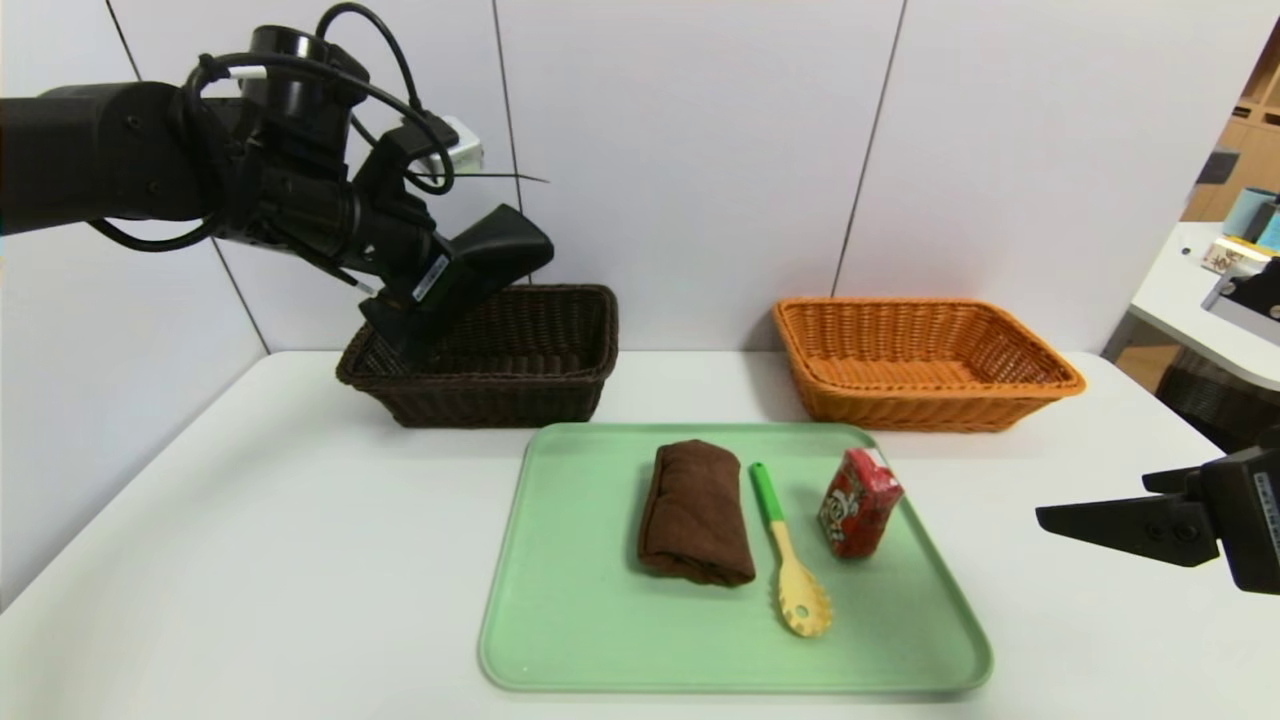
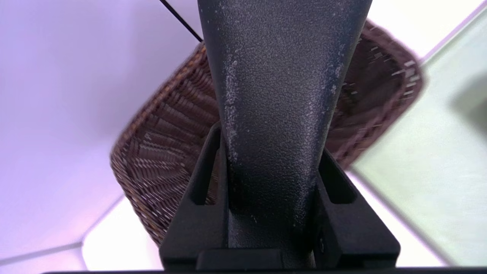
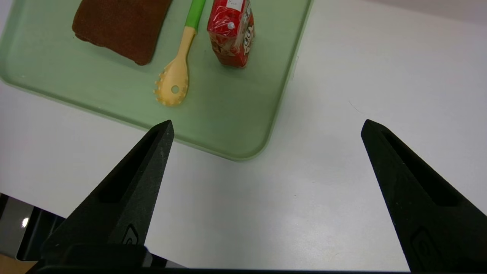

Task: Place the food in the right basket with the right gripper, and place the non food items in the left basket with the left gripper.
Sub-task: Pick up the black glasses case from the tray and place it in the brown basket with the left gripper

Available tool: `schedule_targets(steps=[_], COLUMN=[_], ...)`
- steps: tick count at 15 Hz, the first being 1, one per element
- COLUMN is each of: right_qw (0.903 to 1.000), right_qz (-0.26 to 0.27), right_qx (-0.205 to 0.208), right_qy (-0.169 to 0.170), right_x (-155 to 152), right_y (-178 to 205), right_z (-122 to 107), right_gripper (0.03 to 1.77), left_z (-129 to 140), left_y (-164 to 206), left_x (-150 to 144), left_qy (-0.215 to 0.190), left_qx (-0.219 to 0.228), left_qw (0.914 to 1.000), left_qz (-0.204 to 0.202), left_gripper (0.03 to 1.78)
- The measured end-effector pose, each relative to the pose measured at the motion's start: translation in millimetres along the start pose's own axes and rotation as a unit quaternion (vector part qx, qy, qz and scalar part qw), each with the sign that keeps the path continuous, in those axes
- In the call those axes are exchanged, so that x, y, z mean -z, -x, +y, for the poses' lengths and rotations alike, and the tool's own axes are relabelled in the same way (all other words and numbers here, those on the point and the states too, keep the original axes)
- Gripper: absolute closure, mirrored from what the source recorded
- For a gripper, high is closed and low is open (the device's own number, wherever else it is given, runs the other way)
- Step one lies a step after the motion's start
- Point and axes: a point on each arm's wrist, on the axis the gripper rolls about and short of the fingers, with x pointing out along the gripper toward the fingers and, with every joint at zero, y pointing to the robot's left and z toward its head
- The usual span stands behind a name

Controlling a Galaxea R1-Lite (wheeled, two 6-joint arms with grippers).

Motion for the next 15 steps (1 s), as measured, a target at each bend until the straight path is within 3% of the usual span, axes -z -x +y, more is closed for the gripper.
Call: schedule_targets(steps=[6, 12, 15], right_qw=[1.0, 1.0, 1.0], right_qz=[-0.005, 0.001, 0.003], right_qx=[-0.004, -0.004, -0.004], right_qy=[0.002, 0.002, 0.002], right_x=[3.0, 4.0, 3.8], right_y=[3.9, 1.0, 0.1], right_z=[0.1, -0.1, -0.1], right_gripper=[0.1, 0.1, 0.1], left_z=[33.0, 34.9, 34.6], left_y=[-49.1, -79.4, -83.5], left_x=[28.3, 51.4, 54.6], left_qy=[-0.124, -0.131, -0.128], left_qx=[-0.02, -0.008, -0.006], left_qw=[0.992, 0.9907, 0.9909], left_qz=[0.01, 0.036, 0.041], left_gripper=[1.24, 1.24, 0.92])
